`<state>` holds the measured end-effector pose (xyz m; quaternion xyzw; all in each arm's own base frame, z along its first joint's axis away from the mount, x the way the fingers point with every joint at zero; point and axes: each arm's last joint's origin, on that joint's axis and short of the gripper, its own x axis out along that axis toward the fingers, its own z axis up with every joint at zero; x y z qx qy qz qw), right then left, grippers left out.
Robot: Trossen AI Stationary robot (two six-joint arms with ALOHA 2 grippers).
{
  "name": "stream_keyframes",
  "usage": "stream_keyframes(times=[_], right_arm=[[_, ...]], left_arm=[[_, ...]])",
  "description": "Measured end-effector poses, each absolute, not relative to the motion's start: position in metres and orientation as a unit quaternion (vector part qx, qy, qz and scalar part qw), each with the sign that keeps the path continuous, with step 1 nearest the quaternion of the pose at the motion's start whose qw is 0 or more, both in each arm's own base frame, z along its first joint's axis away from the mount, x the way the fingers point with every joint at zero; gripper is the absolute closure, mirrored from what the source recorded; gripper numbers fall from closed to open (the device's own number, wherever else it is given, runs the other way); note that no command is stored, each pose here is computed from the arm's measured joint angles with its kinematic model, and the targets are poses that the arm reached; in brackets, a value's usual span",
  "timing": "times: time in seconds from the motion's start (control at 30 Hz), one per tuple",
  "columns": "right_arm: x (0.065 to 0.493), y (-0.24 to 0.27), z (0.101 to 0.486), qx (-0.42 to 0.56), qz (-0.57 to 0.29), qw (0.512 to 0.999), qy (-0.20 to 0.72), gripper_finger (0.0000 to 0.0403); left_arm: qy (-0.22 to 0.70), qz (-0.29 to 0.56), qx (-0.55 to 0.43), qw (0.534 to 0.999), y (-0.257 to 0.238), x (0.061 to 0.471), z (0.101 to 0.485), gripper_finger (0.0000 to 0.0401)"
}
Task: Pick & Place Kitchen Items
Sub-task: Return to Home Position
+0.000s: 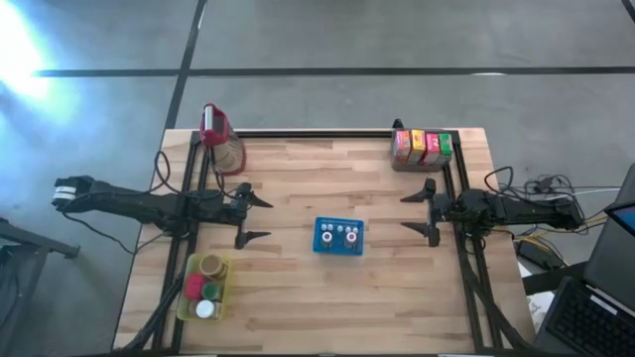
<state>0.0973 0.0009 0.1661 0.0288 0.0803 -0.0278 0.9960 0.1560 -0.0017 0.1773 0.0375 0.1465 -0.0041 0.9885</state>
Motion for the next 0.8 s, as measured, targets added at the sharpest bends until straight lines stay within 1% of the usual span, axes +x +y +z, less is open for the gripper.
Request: stream_keyframes(times=[0.27,0.37,0.67,0.8], right_arm=[[0.097,0.001,0.166,0.029,-0.028,0.996,0.081,0.0044],[0.097,0.001,0.166,0.030,-0.028,0.996,0.081,0.0042],[0.097,0.001,0.166,0.030,-0.028,0.996,0.081,0.0063],[0.097,0.001,0.166,0.030,-0.028,0.996,0.081,0.0076]], left_arm=[[0.135,-0.004,0.037,0.990,-0.002,0.154,0.181,0.0011],[0.113,-0.003,0.037,0.993,-0.002,0.150,0.186,0.0012],[0.025,0.000,0.036,0.999,-0.001,0.133,0.207,0.0012],[-0.004,0.001,0.037,0.999,-0.001,0.123,0.206,0.0011]])
